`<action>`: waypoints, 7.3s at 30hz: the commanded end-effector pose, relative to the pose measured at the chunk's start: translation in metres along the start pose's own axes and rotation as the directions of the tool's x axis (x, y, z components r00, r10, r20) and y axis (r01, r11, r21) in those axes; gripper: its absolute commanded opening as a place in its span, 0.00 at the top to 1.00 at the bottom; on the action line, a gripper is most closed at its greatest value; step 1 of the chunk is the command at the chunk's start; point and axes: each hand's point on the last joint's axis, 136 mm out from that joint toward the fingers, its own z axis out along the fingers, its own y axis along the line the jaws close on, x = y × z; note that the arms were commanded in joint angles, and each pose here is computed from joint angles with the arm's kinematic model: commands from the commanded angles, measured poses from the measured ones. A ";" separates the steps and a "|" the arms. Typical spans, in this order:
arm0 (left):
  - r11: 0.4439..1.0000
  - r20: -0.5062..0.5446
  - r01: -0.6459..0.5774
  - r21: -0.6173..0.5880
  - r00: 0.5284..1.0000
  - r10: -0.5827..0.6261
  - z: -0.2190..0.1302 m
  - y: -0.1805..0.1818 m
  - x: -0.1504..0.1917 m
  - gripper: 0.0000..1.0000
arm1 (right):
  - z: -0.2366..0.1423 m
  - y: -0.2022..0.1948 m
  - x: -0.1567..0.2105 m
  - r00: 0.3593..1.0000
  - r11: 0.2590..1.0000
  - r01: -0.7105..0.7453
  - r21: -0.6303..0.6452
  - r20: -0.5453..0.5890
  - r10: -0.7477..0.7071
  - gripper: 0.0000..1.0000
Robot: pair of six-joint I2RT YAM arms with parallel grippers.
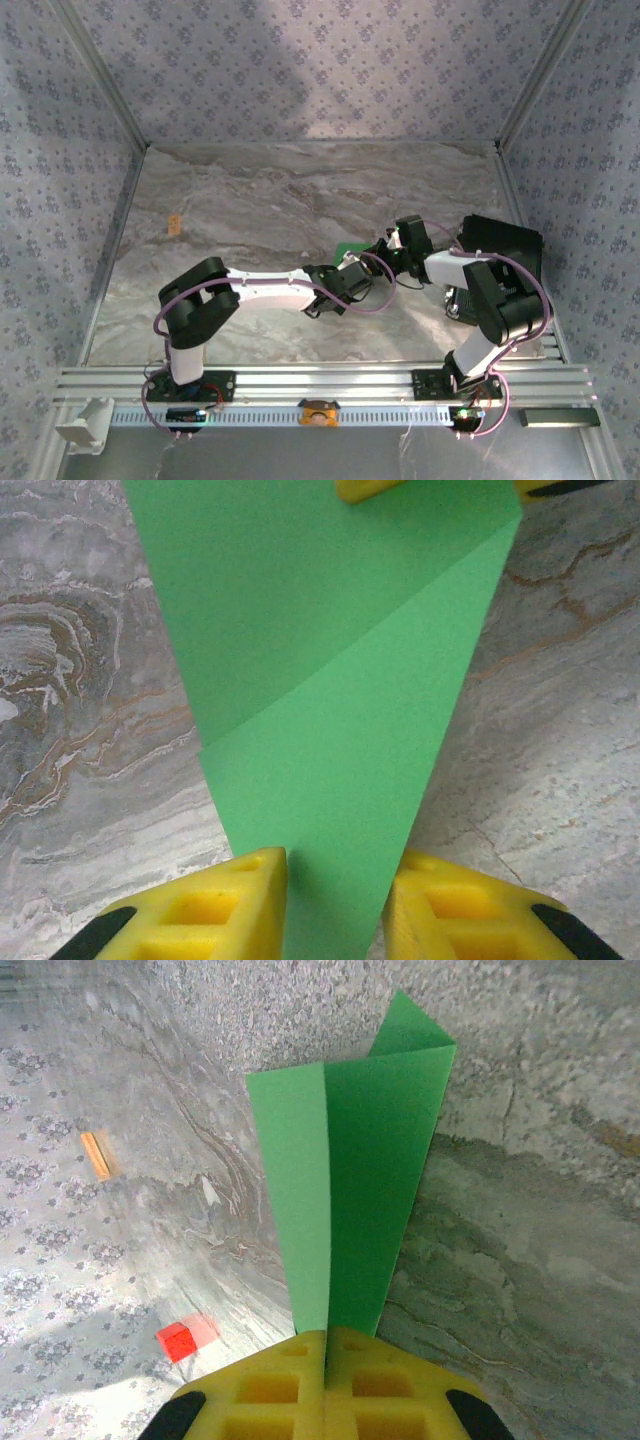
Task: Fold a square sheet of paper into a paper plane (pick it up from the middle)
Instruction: Fold the wing for the fifth time at the center of the table.
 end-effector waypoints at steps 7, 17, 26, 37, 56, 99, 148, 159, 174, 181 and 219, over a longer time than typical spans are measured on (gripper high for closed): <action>0.999 -0.021 -0.026 -0.025 0.999 0.025 0.003 -0.001 0.004 0.73 | -0.002 0.010 -0.001 1.000 1.000 0.003 -0.009 0.003 -0.003 0.98; 0.999 -0.010 -0.020 -0.028 1.000 0.020 0.001 0.000 0.002 0.83 | -0.003 0.010 -0.001 1.000 1.000 0.004 -0.008 0.006 -0.004 0.98; 1.000 0.023 -0.003 -0.019 1.000 0.003 -0.005 0.001 -0.004 0.78 | -0.001 0.009 0.001 1.000 1.000 0.002 -0.004 0.001 -0.002 0.98; 1.000 0.023 -0.001 -0.020 1.000 0.001 -0.005 0.001 -0.004 0.79 | -0.001 0.010 0.001 1.000 1.000 0.004 -0.003 0.000 -0.004 0.98; 0.997 0.007 0.074 0.017 0.997 -0.075 0.000 0.003 0.000 0.95 | -0.013 0.006 -0.003 0.999 0.997 0.049 0.056 0.020 -0.051 0.78; 0.611 -0.300 0.603 0.514 0.793 -0.530 0.033 0.008 0.016 0.96 | -0.026 0.008 -0.005 0.967 0.975 0.207 0.086 0.133 -0.217 0.71; 0.430 -0.438 0.723 0.541 0.678 -0.590 0.044 0.010 0.045 0.98 | 0.046 0.029 0.006 0.946 0.945 0.298 -0.138 -0.089 -0.311 0.89; 0.421 -0.452 0.743 0.521 0.658 -0.602 0.047 0.010 0.047 0.98 | 0.053 0.027 0.002 0.948 0.948 0.287 -0.139 -0.101 -0.301 0.88; 0.416 -0.466 0.754 0.508 0.647 -0.603 0.050 0.009 0.049 0.97 | 0.065 0.006 0.000 0.957 0.965 0.248 -0.091 -0.131 -0.258 0.88; 0.417 -0.464 0.749 0.515 0.653 -0.599 0.047 0.009 0.046 0.92 | 0.067 -0.016 0.001 0.964 0.975 0.223 -0.005 -0.144 -0.222 0.89; 0.316 -0.421 0.779 0.542 0.577 -0.700 0.023 0.027 -0.011 0.79 | 0.065 -0.034 0.012 0.955 0.963 0.256 0.084 -0.176 -0.239 0.90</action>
